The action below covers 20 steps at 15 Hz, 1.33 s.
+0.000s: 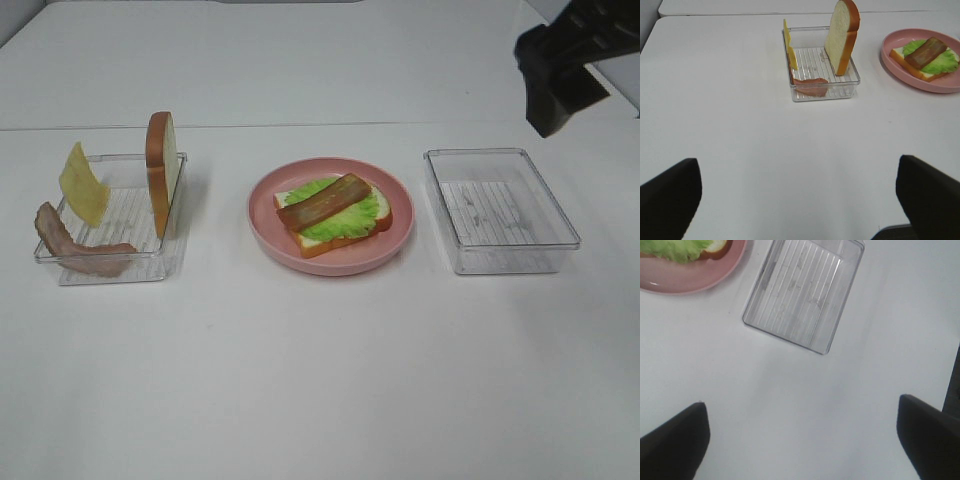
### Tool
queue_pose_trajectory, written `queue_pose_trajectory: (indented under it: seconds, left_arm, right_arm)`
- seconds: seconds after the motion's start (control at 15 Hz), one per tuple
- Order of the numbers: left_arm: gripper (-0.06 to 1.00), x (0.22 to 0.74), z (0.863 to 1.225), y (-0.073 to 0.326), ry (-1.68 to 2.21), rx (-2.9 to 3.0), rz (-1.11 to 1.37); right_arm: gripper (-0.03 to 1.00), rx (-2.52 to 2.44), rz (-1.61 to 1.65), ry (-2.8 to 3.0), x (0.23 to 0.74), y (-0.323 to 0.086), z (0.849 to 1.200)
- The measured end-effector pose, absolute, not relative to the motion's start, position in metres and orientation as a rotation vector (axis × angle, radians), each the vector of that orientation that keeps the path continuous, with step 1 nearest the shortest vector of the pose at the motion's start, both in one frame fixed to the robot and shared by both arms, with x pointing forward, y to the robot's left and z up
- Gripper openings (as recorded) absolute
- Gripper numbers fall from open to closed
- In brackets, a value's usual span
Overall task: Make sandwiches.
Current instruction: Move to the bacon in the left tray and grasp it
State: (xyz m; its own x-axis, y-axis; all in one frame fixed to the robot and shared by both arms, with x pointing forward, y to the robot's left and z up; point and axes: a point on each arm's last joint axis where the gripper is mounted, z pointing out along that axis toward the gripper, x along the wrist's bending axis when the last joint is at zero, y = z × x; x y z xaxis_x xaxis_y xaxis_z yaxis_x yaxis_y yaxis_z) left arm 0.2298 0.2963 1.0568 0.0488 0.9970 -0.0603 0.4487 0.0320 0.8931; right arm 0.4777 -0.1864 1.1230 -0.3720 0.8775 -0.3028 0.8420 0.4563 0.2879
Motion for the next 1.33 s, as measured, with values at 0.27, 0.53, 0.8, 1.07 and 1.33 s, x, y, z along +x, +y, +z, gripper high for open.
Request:
queue_pose_trajectory:
  seconds: [0.27, 0.53, 0.8, 1.07, 1.33]
  left_arm:
    - [0.98, 0.23, 1.057, 0.296, 1.513, 1.531, 0.871]
    - [0.98, 0.23, 1.057, 0.296, 1.513, 1.531, 0.871]
    - [0.98, 0.23, 1.057, 0.296, 1.513, 1.531, 0.871]
    - [0.98, 0.23, 1.057, 0.296, 1.513, 1.531, 0.871]
    - [0.98, 0.23, 1.057, 0.296, 1.513, 1.531, 0.871]
  right_arm:
    - [0.98, 1.54, 0.111, 2.271, 0.436, -0.211, 1.109]
    - [0.98, 1.634, 0.107, 2.317, 0.392, -0.23, 1.083]
    - [0.98, 1.674, 0.183, 2.31, 0.358, -0.247, 1.073]
    - [0.98, 1.657, 0.322, 2.252, 0.324, -0.268, 1.071]
    - [0.98, 1.732, 0.362, 2.104, 0.297, -0.295, 1.051]
